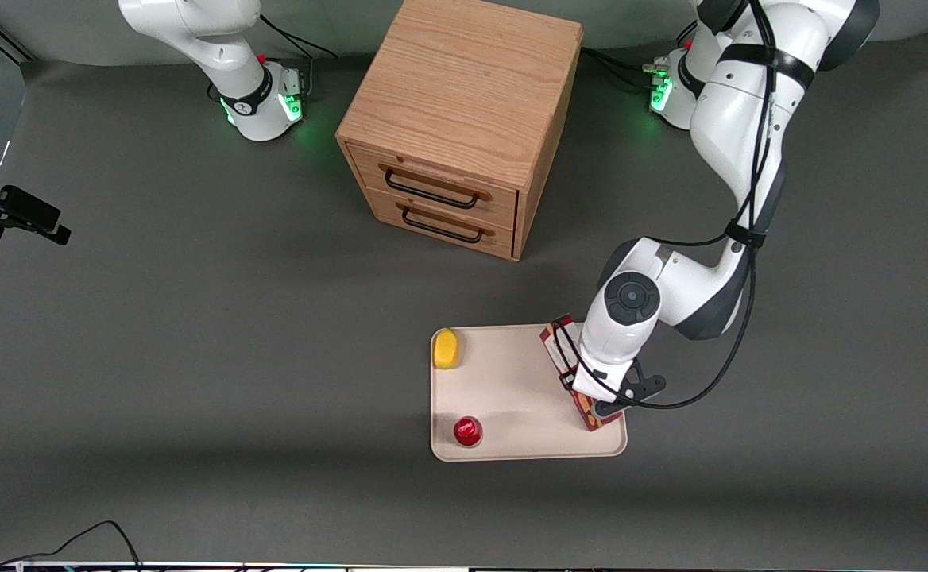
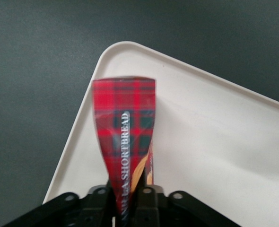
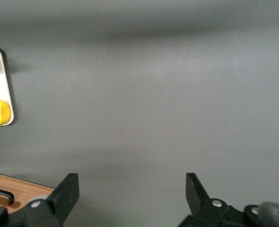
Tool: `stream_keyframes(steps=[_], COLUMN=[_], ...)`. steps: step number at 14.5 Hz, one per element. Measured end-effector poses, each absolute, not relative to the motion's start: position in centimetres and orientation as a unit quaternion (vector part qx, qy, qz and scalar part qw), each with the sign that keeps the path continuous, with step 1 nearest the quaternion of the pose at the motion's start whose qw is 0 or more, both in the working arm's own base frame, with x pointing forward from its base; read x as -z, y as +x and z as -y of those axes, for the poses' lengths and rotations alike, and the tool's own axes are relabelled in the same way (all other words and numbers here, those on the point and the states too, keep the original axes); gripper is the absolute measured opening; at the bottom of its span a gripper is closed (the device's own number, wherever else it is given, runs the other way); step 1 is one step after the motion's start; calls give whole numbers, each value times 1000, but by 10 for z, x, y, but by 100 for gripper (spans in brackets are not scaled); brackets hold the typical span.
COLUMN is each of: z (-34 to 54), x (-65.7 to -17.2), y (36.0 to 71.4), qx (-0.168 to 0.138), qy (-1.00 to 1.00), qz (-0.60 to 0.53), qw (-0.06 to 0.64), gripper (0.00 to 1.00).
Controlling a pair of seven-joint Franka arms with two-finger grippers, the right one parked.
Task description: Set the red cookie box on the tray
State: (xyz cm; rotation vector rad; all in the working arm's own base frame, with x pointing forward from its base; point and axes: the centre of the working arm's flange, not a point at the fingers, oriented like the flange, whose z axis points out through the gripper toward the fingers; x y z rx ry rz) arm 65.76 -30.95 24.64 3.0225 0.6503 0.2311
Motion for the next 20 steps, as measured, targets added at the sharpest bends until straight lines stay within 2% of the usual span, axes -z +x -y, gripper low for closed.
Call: stream_keyframes(steps=[3,5,7,9,11,14,17,20], z=[307,303,299,279,234,170,97,17], x=[-260,-282,-323,-384,-453,-532,-561,-582], y=[664,668,665,657,644,613,575,534], qx=[-72,-48,-9,37,60,53,55,43], qy=[974,974,980,990,994,997,998,997], qz=[-215,-221,-194,-134,-87,-37,7,51], qw=[14,-18,-41,-32,-38,-45,-43,-25], gripper=[57,78,98,100,100,100,100,100])
